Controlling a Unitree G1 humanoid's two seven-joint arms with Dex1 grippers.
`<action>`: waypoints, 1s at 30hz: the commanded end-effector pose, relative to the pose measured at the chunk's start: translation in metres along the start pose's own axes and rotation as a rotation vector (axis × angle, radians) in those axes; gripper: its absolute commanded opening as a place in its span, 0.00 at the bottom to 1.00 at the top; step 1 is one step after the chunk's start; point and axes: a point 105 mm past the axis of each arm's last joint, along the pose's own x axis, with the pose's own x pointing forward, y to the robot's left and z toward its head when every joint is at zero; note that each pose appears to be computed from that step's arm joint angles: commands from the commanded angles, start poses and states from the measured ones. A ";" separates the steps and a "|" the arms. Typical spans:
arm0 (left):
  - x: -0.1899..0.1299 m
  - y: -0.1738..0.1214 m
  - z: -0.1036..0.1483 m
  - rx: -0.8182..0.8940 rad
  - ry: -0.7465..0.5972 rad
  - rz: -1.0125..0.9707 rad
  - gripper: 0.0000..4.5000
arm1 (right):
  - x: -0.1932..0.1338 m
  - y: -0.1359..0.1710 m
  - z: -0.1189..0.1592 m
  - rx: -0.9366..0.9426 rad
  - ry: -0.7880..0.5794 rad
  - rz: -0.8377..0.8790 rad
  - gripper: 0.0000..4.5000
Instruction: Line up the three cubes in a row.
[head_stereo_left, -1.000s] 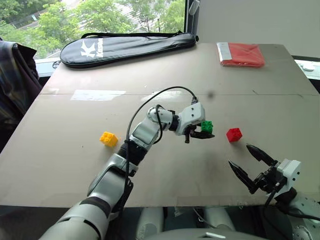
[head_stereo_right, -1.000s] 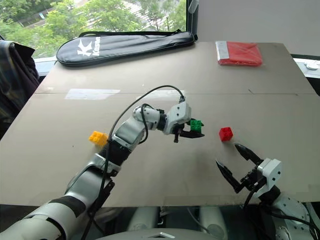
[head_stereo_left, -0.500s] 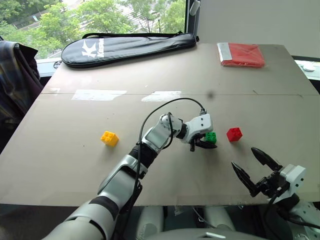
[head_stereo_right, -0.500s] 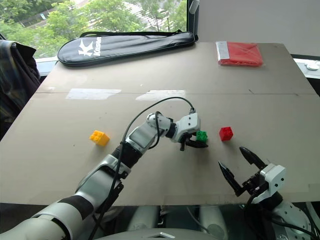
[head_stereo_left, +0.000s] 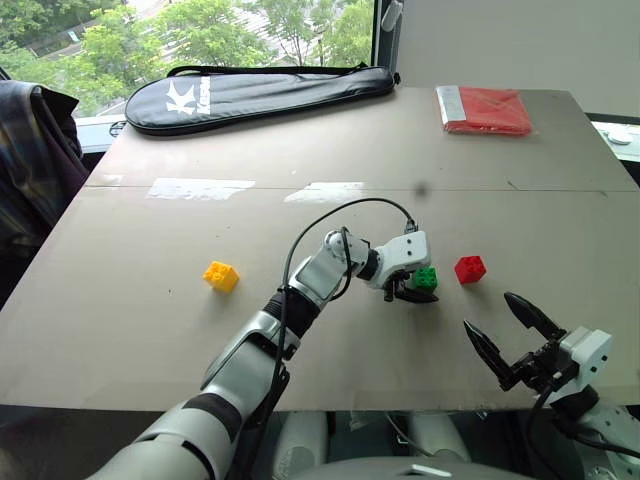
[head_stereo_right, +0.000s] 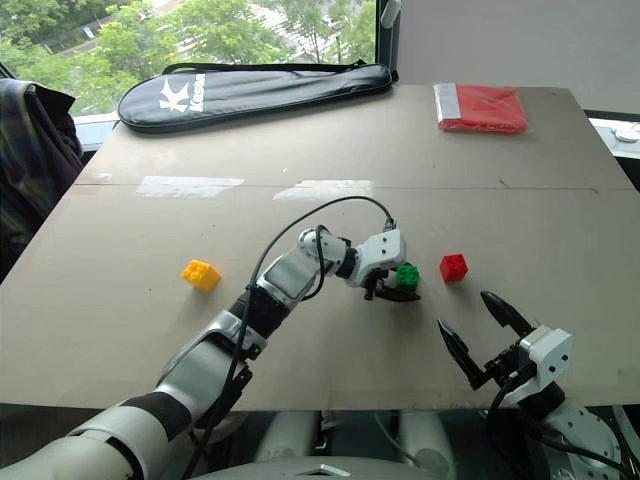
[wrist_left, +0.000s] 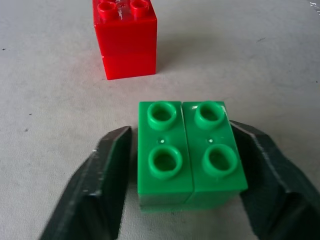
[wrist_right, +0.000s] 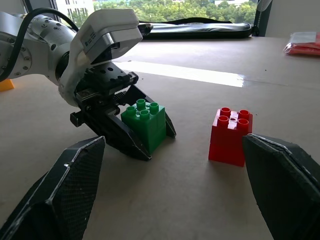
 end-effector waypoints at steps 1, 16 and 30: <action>0.000 0.005 -0.006 -0.001 0.028 0.039 0.99 | 0.001 0.000 0.011 -0.034 -0.044 0.005 1.00; -0.101 0.011 0.063 0.075 -0.232 0.158 0.99 | 0.007 0.005 0.021 -0.031 -0.052 0.130 1.00; -0.190 -0.035 0.018 -0.191 -0.277 0.477 0.99 | 0.021 0.006 0.027 -0.003 -0.059 0.314 1.00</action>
